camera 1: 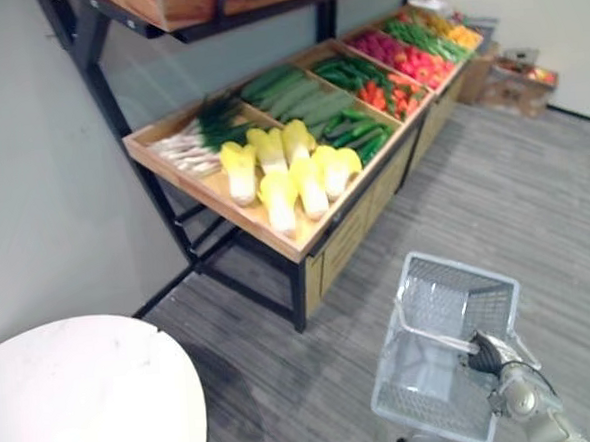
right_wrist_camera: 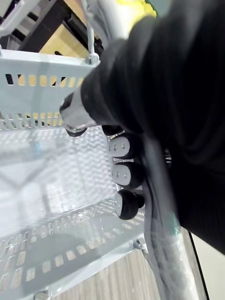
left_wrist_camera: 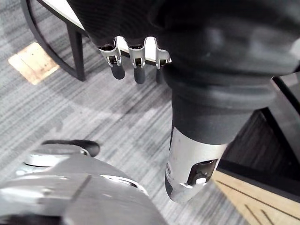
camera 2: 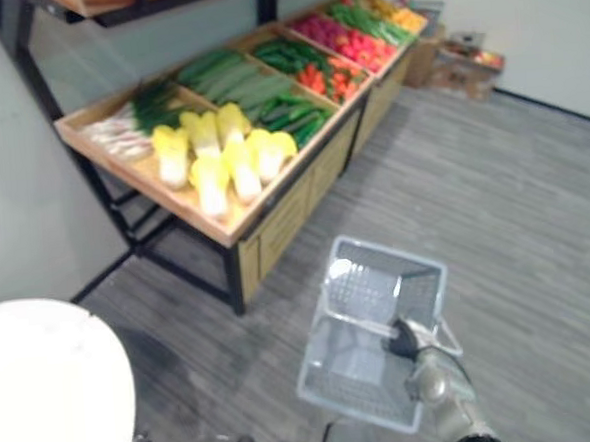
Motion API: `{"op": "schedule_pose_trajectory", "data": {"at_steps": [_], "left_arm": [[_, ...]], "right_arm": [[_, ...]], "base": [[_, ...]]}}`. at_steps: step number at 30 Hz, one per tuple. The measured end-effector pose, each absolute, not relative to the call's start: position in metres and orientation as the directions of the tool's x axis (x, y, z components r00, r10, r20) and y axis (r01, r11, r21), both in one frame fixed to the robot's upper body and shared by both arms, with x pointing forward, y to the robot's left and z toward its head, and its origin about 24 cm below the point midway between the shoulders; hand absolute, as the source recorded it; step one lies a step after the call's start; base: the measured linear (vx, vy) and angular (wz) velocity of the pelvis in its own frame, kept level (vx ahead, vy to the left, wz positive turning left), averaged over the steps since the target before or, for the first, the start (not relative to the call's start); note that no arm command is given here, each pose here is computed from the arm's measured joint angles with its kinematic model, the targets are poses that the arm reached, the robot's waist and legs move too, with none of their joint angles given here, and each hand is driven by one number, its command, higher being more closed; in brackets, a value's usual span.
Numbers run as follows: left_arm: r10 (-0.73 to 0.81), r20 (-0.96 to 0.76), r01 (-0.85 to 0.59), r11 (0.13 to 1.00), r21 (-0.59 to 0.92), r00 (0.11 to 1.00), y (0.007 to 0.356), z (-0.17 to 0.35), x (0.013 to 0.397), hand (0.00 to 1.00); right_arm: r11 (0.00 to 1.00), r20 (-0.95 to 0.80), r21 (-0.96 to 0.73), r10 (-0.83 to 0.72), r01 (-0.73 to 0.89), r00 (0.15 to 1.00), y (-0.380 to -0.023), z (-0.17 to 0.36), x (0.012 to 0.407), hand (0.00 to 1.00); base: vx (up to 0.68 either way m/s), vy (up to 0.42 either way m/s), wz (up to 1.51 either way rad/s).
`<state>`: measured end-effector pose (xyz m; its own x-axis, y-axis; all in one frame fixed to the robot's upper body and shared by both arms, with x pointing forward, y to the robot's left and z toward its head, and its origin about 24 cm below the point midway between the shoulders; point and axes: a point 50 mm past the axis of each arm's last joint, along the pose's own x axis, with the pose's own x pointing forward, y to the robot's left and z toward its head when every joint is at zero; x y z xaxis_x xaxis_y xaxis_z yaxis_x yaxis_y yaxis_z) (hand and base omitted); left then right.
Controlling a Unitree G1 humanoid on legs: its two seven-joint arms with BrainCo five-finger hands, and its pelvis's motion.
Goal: Pick vegetable in the basket
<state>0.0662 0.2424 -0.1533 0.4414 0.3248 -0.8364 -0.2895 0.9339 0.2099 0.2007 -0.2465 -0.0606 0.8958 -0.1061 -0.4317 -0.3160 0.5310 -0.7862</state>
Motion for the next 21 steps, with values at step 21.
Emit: {"op": "schedule_pose_trajectory", "data": {"at_steps": [21], "left_arm": [[0.278,-0.847,-0.300,0.942,0.148,0.453,0.218,-0.158,0.084,0.00]], "right_arm": [[0.577,-0.458,-0.797,-0.386,-0.178,0.801,-0.307,-0.063,0.162,1.00]], "base": [[0.22,-0.361,0.85]]}}
